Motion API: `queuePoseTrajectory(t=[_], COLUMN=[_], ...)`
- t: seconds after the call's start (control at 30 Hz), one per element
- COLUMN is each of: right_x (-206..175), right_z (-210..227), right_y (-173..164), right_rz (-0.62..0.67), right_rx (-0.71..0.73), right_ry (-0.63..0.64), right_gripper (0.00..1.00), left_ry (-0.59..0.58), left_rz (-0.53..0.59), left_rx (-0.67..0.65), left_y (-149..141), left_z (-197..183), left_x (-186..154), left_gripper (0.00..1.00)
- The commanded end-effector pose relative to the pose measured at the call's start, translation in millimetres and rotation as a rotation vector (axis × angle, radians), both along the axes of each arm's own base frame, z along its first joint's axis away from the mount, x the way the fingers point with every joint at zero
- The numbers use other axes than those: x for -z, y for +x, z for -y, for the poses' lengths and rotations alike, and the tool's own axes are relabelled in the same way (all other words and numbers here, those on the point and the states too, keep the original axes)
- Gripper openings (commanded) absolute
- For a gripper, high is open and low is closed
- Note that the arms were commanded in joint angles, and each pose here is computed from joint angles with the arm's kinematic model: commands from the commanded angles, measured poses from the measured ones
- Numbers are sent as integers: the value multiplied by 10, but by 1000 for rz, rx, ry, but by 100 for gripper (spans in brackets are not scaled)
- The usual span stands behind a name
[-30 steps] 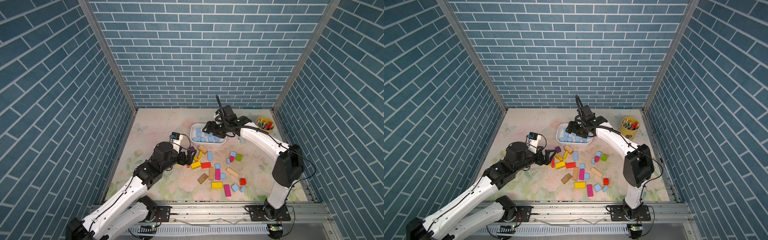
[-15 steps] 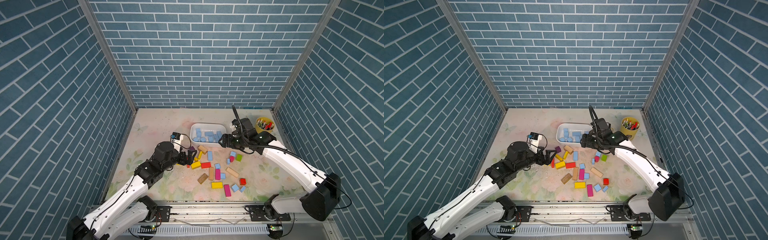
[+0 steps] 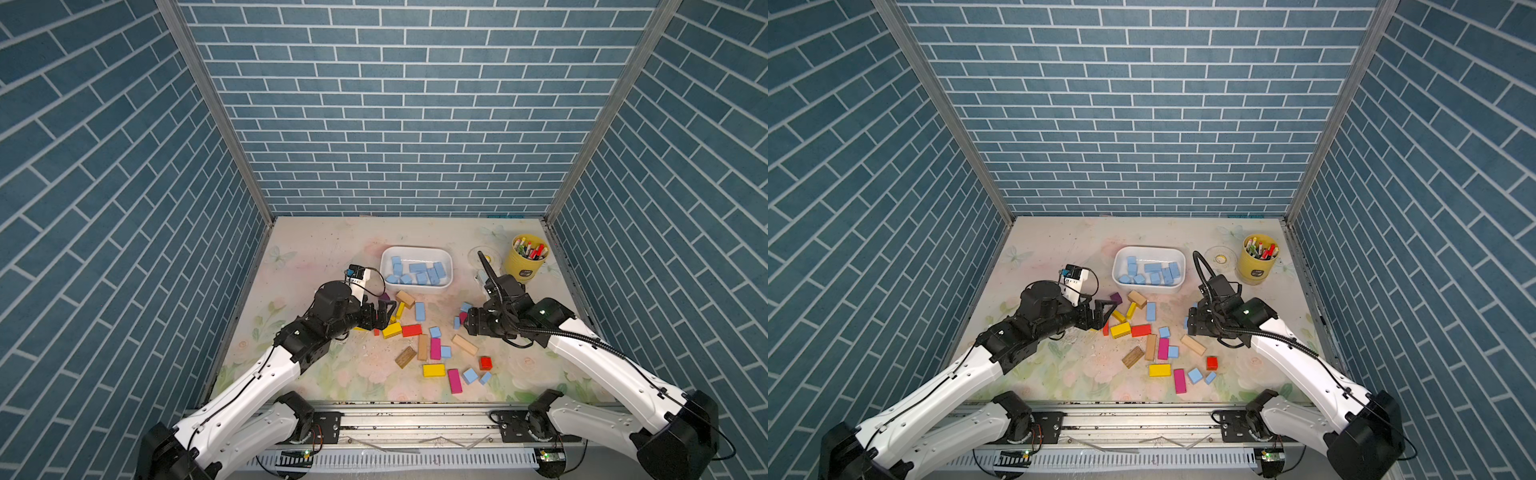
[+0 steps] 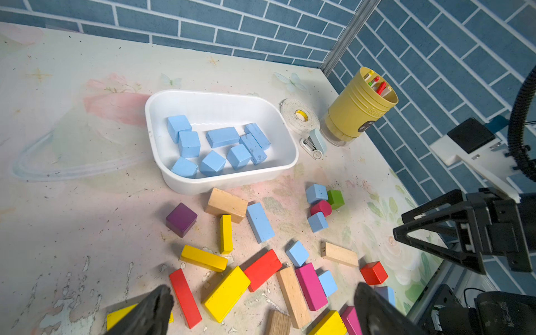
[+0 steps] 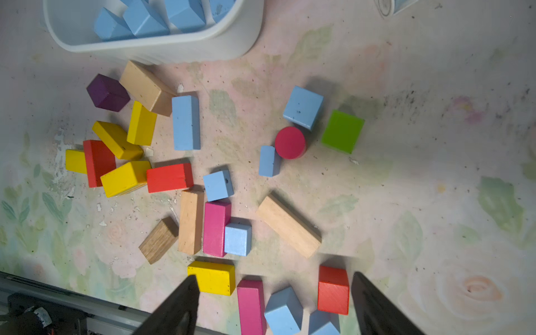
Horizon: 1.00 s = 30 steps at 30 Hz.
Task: Pick out the blue building blocks
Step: Pick up the building block from the center of the board.
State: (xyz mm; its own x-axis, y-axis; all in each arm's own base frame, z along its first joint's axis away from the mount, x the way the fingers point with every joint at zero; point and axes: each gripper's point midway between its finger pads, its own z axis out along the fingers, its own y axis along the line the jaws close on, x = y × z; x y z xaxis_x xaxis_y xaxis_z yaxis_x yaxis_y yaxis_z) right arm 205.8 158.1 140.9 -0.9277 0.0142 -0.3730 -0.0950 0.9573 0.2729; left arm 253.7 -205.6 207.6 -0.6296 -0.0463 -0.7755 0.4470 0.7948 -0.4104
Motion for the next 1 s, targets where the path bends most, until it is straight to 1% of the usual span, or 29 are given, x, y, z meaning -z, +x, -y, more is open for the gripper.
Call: queuePoseTrajectory(t=[0.0, 0.13, 0.43, 0.5, 0.53, 0.8, 0.97], right_x=[73, 112, 128, 139, 137, 98, 150], right_z=[172, 203, 196, 173, 158, 66, 112], right_y=[-110, -104, 38, 76, 106, 393, 547], right_rz=[-28, -30, -5, -6, 0, 50, 21], right_rx=[26, 33, 58, 61, 67, 169, 272], right_ry=[-60, -80, -110, -112, -111, -87, -161], right_gripper=[82, 82, 82, 82, 82, 81, 78], left_ry=[-26, -27, -15, -27, -26, -26, -19], left_rz=[13, 8, 6, 22, 22, 20, 18], left_rx=[12, 16, 18, 20, 21, 29, 26], left_y=[19, 21, 16, 40, 45, 48, 43], left_z=[44, 56, 48, 68, 71, 93, 77], left_x=[-66, -54, -33, -132, -129, -134, -113], left_gripper=[99, 99, 99, 99, 99, 99, 99])
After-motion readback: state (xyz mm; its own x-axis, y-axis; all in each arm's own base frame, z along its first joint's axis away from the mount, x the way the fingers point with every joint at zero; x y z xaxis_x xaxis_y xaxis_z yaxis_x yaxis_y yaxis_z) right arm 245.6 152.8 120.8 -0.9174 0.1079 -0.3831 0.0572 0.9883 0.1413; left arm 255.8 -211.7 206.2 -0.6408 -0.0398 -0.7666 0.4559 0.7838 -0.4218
